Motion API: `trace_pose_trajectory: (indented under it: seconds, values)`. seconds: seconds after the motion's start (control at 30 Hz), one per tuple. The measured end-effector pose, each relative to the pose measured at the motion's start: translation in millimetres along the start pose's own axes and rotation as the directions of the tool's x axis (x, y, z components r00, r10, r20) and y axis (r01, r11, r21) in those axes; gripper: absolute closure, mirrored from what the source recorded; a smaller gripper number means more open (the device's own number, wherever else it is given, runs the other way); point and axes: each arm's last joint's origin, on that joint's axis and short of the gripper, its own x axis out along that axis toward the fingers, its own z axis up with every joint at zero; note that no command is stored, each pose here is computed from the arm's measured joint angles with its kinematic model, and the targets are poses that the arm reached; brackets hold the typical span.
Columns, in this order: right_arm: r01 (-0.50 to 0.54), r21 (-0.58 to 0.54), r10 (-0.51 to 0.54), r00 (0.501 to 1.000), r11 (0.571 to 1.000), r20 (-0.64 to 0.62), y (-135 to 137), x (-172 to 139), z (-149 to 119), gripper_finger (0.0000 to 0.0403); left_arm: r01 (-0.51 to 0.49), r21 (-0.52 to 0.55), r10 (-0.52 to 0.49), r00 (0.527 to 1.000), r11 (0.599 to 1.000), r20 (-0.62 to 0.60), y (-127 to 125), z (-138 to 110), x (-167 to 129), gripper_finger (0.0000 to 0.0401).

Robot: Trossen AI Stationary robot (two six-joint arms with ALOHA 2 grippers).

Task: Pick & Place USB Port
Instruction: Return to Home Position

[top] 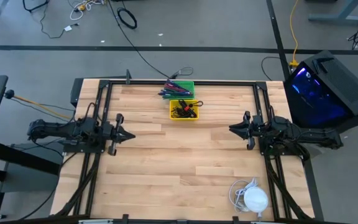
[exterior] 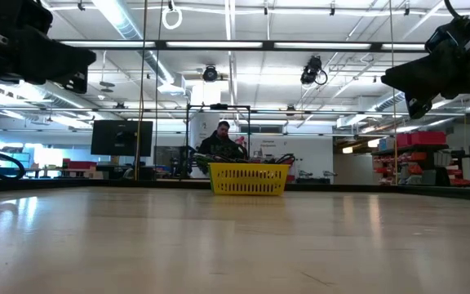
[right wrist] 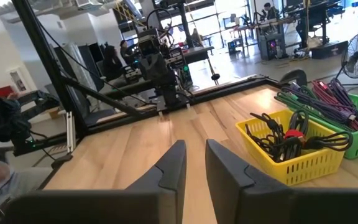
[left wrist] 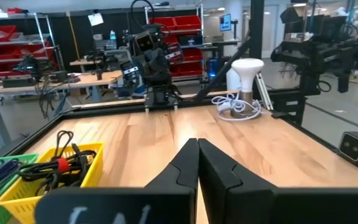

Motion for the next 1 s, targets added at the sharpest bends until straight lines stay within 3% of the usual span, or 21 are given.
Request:
trace_pose_trajectory:
  seconds: [1.0]
  values:
    - [0.000,0.000,0.000,1.000,1.000,0.001,0.0,0.0,0.2,0.0340,-0.021,-0.004,0.021,1.000,1.000,0.018,0.7,1.8,0.0,0.0389]
